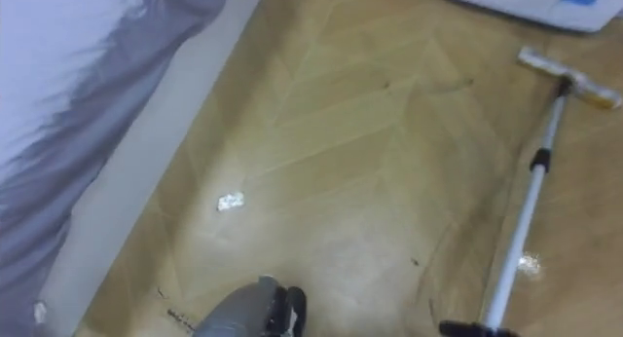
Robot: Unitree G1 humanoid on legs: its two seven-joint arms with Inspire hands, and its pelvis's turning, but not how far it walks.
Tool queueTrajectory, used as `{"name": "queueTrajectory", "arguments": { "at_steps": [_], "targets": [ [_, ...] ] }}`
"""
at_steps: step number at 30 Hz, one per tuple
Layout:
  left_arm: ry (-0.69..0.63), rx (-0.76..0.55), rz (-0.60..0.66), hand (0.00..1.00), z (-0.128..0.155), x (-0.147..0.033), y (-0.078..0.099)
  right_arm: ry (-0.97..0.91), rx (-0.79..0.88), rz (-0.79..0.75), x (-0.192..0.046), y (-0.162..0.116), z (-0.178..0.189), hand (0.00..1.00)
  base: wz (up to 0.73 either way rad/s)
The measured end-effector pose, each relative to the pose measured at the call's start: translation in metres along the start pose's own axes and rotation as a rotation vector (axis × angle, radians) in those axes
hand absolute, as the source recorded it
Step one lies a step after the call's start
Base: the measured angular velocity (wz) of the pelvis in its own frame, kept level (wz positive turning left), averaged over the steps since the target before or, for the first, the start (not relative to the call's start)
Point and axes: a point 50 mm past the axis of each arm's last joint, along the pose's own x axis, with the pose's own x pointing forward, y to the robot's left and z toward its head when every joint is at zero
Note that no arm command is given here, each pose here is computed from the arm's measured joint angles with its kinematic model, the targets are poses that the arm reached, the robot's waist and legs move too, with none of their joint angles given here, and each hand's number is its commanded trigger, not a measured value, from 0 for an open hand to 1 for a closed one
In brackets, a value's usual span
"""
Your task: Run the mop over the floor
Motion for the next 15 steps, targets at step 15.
{"name": "queueTrajectory", "arguments": {
  "at_steps": [15],
  "targets": [
    [0.102,-0.031,0.020,0.00,-0.017,0.000,-0.009,0.156,-0.126,-0.079,0.003,0.018,-0.054,1.00,0.00]
  ]
}}
